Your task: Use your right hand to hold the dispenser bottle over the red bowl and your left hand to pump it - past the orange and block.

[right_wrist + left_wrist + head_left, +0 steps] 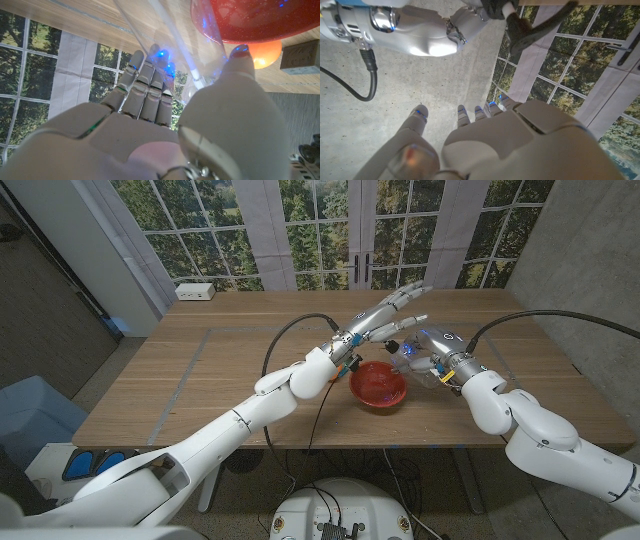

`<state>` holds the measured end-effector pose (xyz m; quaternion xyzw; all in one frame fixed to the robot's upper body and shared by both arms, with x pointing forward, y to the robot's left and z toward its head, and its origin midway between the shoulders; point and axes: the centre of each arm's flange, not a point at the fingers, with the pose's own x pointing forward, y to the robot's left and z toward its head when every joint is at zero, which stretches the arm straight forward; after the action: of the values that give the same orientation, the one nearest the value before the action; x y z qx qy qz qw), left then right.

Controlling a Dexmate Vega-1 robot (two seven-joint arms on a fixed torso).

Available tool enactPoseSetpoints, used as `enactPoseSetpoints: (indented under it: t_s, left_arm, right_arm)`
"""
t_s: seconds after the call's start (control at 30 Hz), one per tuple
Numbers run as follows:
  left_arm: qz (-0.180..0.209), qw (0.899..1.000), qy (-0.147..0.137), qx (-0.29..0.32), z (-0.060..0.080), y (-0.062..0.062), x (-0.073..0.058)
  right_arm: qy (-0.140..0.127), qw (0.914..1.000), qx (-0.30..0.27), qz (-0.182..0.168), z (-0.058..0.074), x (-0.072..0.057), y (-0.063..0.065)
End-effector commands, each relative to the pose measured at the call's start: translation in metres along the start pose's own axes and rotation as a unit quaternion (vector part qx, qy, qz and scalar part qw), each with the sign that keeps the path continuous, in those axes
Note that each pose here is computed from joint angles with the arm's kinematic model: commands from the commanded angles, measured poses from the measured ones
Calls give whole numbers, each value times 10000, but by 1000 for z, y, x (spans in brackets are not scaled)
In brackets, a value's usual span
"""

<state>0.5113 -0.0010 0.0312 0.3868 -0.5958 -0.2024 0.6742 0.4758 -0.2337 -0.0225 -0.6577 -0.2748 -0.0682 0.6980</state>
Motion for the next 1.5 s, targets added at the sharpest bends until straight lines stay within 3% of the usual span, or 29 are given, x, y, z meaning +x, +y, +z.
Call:
enactPoseSetpoints:
  t_s: [0.03,0.33,0.57,0.87,1.2,1.5]
  left_arm:
    - [213,9997,-5,-83,-2,10,-4]
    - [130,9997,52,-196,-6,11,-3]
    - [-111,9993,6,-355,-10,-2,6]
    - [-314,9983,-105,-480,-9,-15,17]
    - [-479,9967,-176,-625,-8,-35,21]
    - [-452,9959,-195,-765,-11,-43,23]
  right_arm:
    - [92,9999,-124,32,-2,-1,3]
    - [145,9997,-188,-47,-4,-6,1]
    - [-9,9994,-304,-138,3,-10,-2]
    - [-19,9996,-284,-94,5,-10,-3]
    - [-60,9996,-259,-76,7,-9,-5]
    - [-132,9997,-173,-73,10,-10,-8]
